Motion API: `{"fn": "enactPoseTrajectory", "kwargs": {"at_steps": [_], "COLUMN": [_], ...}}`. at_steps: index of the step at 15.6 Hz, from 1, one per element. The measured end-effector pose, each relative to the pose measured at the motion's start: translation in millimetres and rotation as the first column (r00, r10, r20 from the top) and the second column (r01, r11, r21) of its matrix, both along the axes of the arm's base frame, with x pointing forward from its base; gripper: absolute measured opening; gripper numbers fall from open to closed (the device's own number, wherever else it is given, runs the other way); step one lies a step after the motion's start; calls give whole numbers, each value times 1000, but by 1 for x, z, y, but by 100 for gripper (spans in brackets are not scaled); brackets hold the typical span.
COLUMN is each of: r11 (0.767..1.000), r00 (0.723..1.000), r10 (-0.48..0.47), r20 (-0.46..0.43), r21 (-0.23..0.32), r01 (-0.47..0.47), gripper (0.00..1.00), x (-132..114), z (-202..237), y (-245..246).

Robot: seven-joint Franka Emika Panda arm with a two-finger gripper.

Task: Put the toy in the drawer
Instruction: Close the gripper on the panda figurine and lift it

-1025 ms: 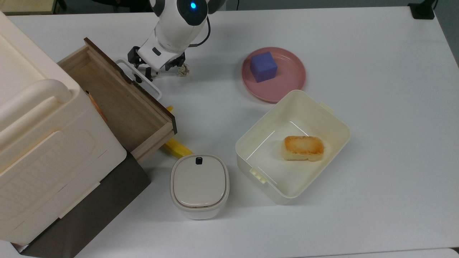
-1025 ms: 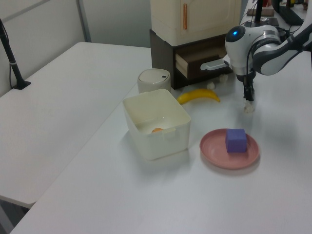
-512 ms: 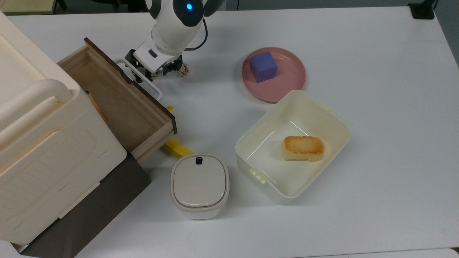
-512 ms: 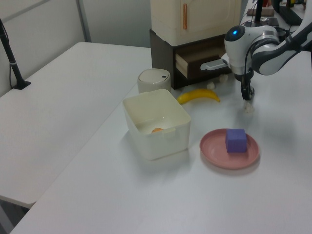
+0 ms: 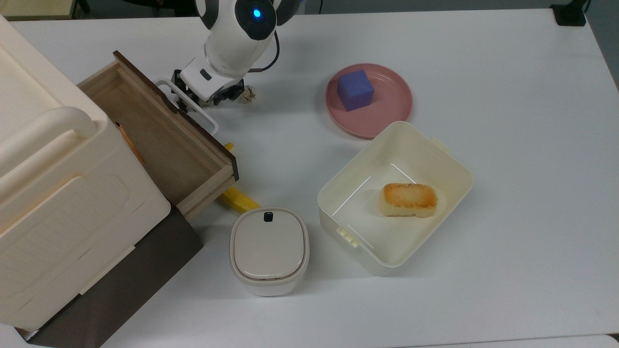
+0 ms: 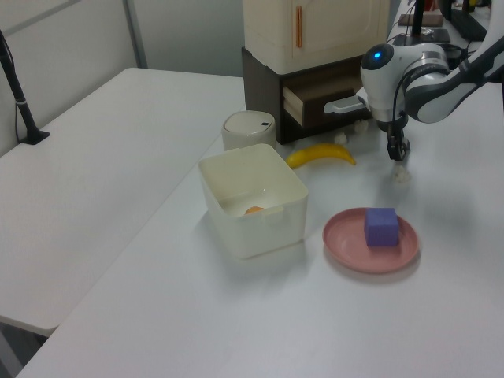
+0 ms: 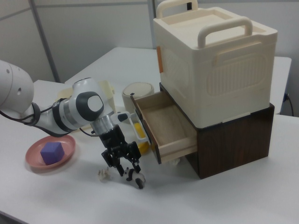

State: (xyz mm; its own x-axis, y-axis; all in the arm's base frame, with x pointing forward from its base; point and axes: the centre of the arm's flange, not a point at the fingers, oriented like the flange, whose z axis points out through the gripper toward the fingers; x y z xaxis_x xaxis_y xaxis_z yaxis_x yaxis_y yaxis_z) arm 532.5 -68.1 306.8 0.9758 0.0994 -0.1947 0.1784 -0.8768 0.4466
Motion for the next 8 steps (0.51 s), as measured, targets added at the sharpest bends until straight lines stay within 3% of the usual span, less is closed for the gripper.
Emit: {"fn": "enactPoseTrajectory", "kwargs": {"at_steps": [2,5,8], "r11": [1000,1000,1000], "r00": [1000,1000,999], "r10": [1,1,-1], "r20": [14,18,32], "r21": [-4,-5,-10], "r01": [-1,-1,1], "gripper": [66,64,54], "x": [3,4,7], "z": [6,7,12], "y": [0,0,1]}}
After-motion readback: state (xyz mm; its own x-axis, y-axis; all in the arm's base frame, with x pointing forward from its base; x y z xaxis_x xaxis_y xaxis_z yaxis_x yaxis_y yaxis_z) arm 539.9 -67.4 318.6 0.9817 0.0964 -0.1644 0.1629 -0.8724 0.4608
